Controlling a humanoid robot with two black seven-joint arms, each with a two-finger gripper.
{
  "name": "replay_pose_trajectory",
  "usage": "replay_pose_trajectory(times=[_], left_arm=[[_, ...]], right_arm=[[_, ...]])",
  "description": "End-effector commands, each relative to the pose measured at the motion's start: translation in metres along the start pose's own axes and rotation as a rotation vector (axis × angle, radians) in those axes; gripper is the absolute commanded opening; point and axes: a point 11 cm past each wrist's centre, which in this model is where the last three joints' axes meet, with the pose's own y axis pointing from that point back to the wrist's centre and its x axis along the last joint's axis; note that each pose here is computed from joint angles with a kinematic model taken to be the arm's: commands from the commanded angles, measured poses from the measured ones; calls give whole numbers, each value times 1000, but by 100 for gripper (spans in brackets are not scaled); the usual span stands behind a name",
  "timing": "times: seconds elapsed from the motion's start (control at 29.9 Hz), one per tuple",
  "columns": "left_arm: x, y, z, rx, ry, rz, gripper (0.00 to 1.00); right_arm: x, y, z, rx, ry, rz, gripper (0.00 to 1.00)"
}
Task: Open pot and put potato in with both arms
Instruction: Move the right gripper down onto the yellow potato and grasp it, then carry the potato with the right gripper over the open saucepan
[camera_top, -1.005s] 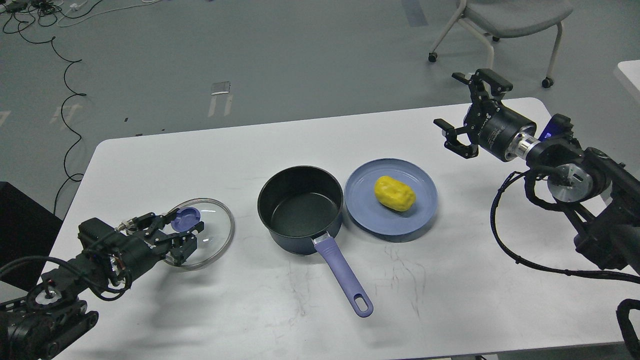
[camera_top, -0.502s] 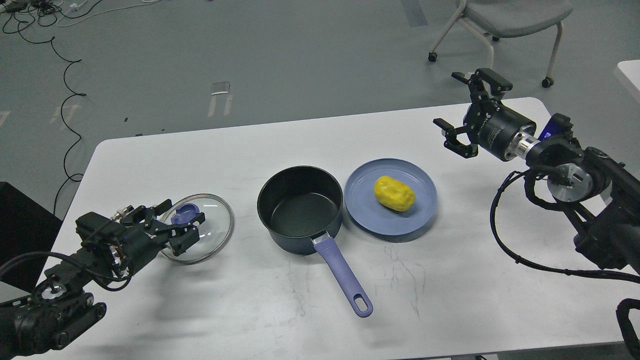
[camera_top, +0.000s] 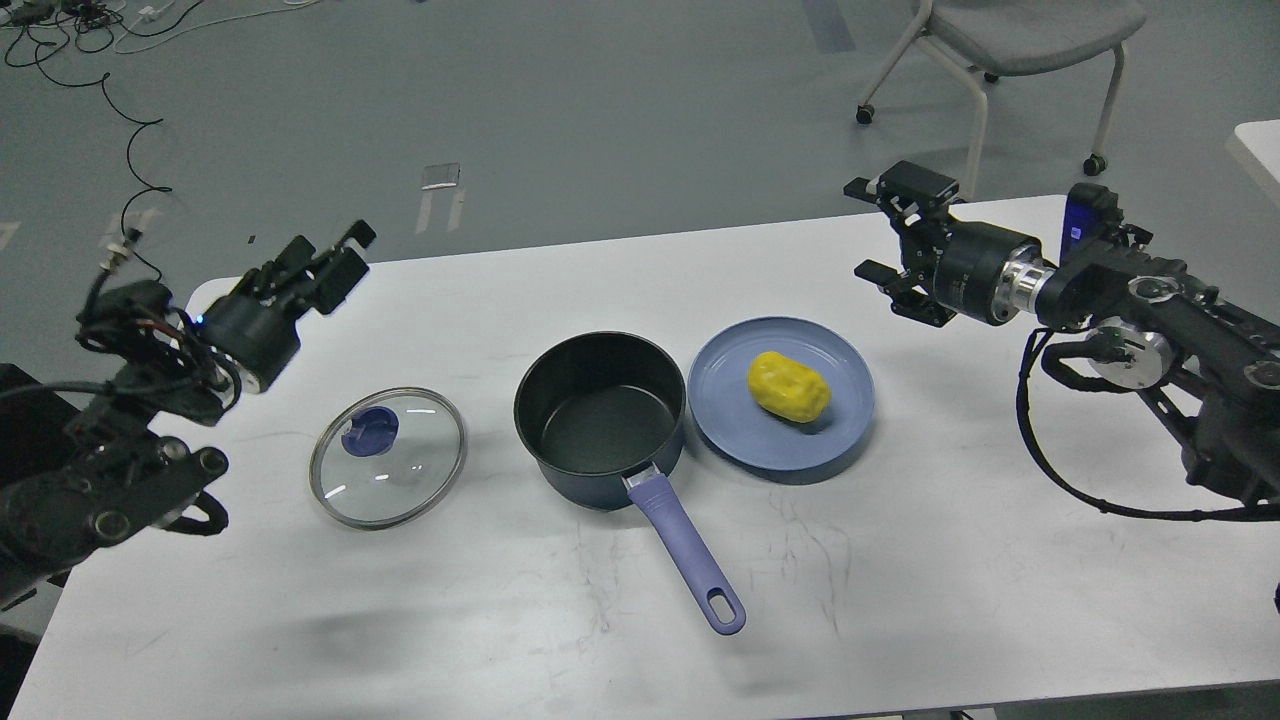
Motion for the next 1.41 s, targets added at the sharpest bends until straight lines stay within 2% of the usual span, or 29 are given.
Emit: replay_pose_trajectory(times=[0.0, 0.17, 0.2, 0.37, 0.5, 0.8, 1.11, 1.21, 1.24, 1.27, 1.37], left_arm=[[35, -25, 26, -21, 292, 30, 98], [70, -39, 50, -94, 579, 78, 98], [75, -41, 51, -72, 629, 71, 98], [76, -45, 54, -30, 698, 28, 98], [75, -44, 52, -23, 700, 27, 98], [76, -38, 43, -9, 698, 37, 98], [73, -32, 29, 13, 693, 52, 98], [75, -32, 24, 25, 689, 64, 98], [75, -32, 24, 24, 689, 66, 98], [75, -32, 24, 24, 689, 66, 98], [71, -31, 22, 31, 686, 63, 98]], right_arm=[[-13, -2, -7, -27, 350, -87, 100], [-20, 4, -1, -116, 715, -172, 100], [-21, 4, 5, -151, 784, -194, 100], [-29, 5, 24, -207, 911, -258, 100], [-36, 2, 29, -180, 1062, -290, 99], [-65, -16, 30, -143, 1141, -372, 99], [-60, -18, 49, -189, 1183, -362, 97], [-62, -19, 51, -193, 1191, -369, 93], [-62, -19, 52, -196, 1196, -374, 89], [-64, -19, 54, -198, 1197, -382, 79], [-71, -21, 56, -188, 1194, -397, 60]])
